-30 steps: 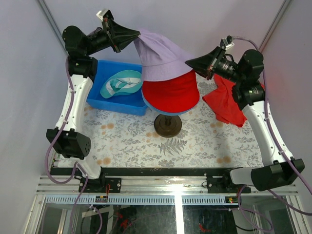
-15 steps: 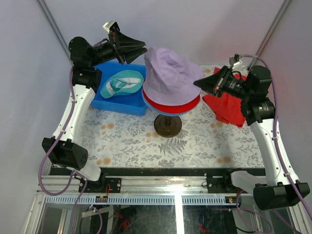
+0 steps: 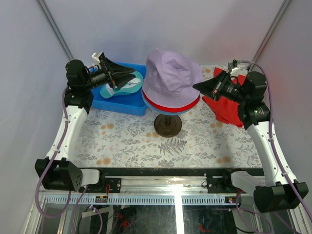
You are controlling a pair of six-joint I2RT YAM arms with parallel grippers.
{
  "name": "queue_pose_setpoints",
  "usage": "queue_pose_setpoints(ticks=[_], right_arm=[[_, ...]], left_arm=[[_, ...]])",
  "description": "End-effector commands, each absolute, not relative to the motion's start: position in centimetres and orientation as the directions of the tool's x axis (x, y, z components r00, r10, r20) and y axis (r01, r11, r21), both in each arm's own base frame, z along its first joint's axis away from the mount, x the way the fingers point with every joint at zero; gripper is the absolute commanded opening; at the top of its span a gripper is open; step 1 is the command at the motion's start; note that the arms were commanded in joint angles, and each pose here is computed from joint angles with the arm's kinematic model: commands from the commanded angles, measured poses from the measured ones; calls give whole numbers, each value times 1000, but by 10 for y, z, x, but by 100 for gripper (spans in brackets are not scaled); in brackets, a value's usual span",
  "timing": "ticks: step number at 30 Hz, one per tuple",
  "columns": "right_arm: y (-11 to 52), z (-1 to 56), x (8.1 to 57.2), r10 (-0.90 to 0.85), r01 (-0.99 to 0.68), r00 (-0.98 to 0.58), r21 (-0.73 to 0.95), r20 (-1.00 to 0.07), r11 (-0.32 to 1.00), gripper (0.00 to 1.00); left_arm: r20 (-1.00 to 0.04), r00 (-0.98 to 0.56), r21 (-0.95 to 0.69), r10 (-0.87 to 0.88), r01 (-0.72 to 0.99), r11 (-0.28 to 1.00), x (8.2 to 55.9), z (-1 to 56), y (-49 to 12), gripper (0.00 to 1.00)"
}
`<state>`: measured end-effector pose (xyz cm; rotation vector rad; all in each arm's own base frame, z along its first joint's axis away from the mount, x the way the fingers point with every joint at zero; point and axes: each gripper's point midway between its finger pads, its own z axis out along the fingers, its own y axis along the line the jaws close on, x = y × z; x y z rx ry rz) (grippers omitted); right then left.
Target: Stack the hats
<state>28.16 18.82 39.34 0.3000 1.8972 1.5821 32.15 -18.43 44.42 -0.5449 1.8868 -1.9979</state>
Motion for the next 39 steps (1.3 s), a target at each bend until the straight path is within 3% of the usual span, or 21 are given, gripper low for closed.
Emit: queue_pose_setpoints(ticks=[1, 7, 12, 39], right_arm=[[187, 406, 293, 571, -242, -748, 941, -336, 237, 0], [189, 414, 296, 569, -242, -754, 944, -329, 224, 0], [189, 419, 298, 573, -244, -753, 946, -324, 215, 0], [189, 415, 302, 576, -214, -759, 952, -302, 217, 0]], left_arm=[[-36, -874, -999, -484, 27, 26, 302, 420, -185, 36], [-64, -890, -998, -452, 47, 47, 302, 397, -193, 46], [-80, -896, -995, -436, 47, 87, 306, 382, -199, 49], [-65, -875, -994, -479, 98, -45, 326, 397, -216, 52]])
